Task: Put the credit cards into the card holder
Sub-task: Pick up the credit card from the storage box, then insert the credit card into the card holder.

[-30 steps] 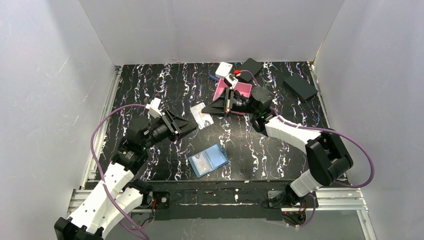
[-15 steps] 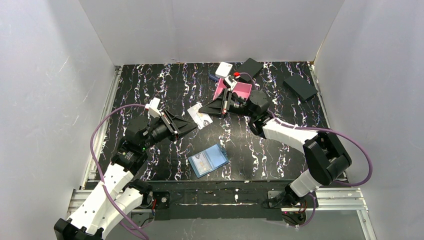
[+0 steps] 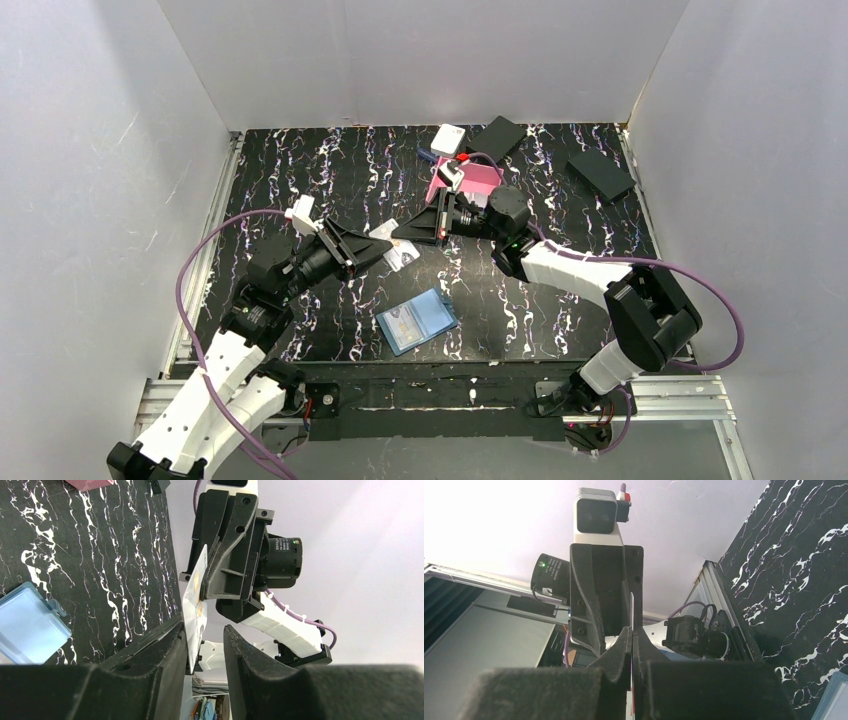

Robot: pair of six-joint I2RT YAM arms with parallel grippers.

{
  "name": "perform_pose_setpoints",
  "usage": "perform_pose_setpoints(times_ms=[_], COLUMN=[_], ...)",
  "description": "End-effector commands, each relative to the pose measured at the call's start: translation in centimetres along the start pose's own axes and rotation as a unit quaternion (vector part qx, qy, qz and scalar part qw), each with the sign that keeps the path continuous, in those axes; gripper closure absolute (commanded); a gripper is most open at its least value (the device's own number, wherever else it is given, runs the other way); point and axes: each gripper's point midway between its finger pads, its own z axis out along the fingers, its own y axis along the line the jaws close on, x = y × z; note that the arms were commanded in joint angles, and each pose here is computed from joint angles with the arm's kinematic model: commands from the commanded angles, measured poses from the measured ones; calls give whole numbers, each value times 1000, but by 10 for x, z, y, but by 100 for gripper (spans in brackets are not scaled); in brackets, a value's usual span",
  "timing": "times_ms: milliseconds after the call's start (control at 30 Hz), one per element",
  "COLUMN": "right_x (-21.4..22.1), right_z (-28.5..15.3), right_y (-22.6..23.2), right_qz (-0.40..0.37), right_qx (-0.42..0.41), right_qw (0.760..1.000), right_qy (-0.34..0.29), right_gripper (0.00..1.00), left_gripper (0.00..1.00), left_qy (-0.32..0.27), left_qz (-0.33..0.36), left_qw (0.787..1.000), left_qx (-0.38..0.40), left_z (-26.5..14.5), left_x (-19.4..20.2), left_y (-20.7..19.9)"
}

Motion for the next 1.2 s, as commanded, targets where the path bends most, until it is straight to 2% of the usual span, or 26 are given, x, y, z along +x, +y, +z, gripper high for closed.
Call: perform_pose_setpoints(times_ms=[0,200,400,433,533,567,633,733,800,867,1033,1167], right_x=[0,-2,-4,-4,-6,-4,-3,11,31,51,77,86], right_z=[-1,-3,-7,-8,-26,-40,-67,-105,-115,-122,-133,-137], right_y=[12,9,2,-6,-57,-81,-110,-147,-159,-172,-193,-205], right_qz=[-26,-21,-12,-17,-57,-60,-78,-112,-109,-92,-92,-105], right_qx=[-17,-11,0,17,124,172,228,318,324,325,342,361], right_qw=[1000,1000,999,999,990,983,970,938,930,927,914,901], right_qy=[-3,-21,-39,-38,-20,-2,20,82,131,165,197,215], right_gripper=[99,99,99,93,59,54,48,44,45,49,51,42], left_gripper=[75,85,100,100,100,100,100,100,100,100,100,100], left_qy=[-11,-12,-8,-8,4,12,26,42,55,65,78,92], left_qz=[6,4,7,10,7,1,-14,-15,-13,-4,13,-9], left_qw=[1000,1000,1000,1000,998,996,992,988,985,981,975,970], left_qx=[14,13,6,-2,-66,-92,-122,-147,-165,-181,-208,-225], left_z=[-2,-2,1,1,0,-1,-4,-6,-6,-4,4,5], left_x=[-5,-5,-5,-5,3,8,19,36,47,57,73,87], left_y=[-13,-12,-9,-4,31,47,72,99,115,128,155,179])
